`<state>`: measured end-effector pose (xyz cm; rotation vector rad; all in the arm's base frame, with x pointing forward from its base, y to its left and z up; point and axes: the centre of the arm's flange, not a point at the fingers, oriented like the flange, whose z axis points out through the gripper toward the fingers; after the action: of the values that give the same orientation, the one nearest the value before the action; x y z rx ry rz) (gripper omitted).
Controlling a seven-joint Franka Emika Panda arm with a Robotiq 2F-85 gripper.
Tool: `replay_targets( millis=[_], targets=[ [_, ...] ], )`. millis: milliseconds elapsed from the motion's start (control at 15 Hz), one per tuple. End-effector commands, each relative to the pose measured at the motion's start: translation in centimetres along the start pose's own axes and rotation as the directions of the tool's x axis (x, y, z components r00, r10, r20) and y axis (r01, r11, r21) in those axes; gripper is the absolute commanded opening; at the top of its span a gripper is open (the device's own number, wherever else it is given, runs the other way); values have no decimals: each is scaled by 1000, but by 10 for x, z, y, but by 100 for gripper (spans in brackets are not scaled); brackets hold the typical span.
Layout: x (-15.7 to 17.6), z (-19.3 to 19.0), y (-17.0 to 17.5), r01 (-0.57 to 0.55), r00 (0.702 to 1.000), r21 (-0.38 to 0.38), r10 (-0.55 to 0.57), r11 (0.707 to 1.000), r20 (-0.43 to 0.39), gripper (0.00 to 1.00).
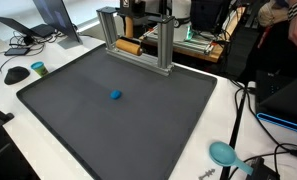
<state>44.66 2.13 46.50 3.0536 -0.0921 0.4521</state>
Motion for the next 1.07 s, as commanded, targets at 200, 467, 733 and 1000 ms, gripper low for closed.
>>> replay_targets(
  millis=[200, 467, 733, 1000],
  targets=[
    [58, 53, -7, 51, 999, -29, -51, 998, 19, 22],
    [45, 65, -9, 41, 999, -13, -41, 999, 36, 47],
    [49, 62, -9, 42, 999, -13, -41, 999, 29, 22],
    [64, 80, -9, 31, 999, -38, -30, 999, 26, 22]
  ],
)
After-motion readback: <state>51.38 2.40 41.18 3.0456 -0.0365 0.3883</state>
